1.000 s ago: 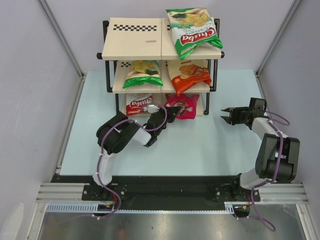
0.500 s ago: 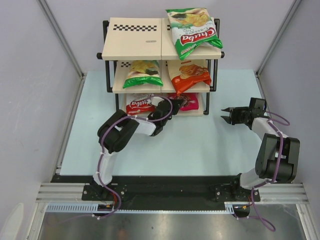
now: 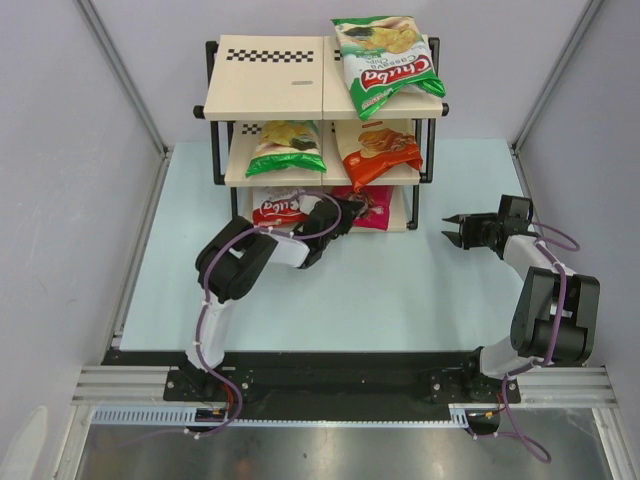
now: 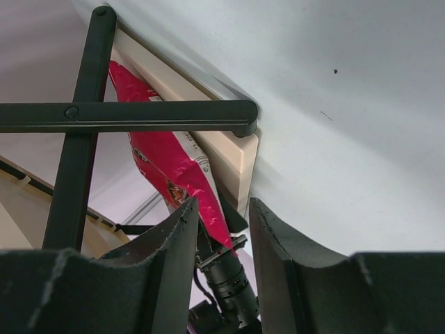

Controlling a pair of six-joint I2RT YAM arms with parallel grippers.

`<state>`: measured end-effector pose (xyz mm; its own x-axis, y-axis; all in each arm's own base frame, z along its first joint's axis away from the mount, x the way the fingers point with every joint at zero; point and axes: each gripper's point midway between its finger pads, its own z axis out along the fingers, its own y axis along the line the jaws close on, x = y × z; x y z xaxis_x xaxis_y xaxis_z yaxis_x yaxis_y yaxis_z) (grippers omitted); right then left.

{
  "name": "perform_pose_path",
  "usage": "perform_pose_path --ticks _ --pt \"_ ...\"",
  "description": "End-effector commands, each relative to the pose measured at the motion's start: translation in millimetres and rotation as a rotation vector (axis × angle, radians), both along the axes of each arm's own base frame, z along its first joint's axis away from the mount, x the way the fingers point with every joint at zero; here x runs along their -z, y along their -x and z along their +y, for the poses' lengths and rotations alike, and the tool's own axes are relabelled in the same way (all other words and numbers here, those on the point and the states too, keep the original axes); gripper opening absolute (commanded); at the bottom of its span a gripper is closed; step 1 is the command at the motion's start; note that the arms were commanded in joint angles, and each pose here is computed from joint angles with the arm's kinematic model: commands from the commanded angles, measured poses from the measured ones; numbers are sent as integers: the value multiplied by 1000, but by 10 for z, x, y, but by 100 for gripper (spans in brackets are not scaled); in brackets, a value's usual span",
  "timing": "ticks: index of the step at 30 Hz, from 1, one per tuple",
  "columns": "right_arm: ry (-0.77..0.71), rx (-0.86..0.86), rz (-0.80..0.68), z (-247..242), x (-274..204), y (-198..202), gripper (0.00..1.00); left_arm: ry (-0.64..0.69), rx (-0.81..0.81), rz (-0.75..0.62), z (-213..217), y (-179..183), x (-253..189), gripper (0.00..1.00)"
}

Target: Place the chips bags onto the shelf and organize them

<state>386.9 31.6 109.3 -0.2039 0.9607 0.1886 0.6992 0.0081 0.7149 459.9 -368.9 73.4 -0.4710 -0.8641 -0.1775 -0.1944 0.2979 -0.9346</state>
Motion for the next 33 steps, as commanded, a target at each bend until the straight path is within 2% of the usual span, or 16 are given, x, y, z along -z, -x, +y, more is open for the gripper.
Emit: perform_pose_path --ticks 1,7,9,10,11,14,20,27,31,33 --pt "16 -5 -69 8 -215 -115 40 21 53 13 -93 108 -245 53" --pt "27 -9 -59 11 -219 -70 41 35 90 11 -87 234 -401 54" --pt "24 -7 -61 16 -225 -76 41 36 94 16 -65 274 -413 49" --pt "22 -7 -61 18 -227 -75 41 40 94 17 -61 285 -428 44" --pt "22 -7 -61 21 -228 -78 41 46 100 15 -66 296 -448 29" --pt "24 -8 -58 28 -212 -82 41 61 93 41 -86 291 -386 0" --pt "29 -11 -44 18 -182 -59 41 122 89 78 -275 134 -293 0" --pt "24 1 -54 -36 -206 -68 41 70 64 90 -439 -114 -317 0" --pt "28 0 -50 -39 -196 -61 41 35 69 106 -429 -4 -281 0" --pt "28 4 -49 -45 -195 -67 41 36 77 111 -404 92 -268 6"
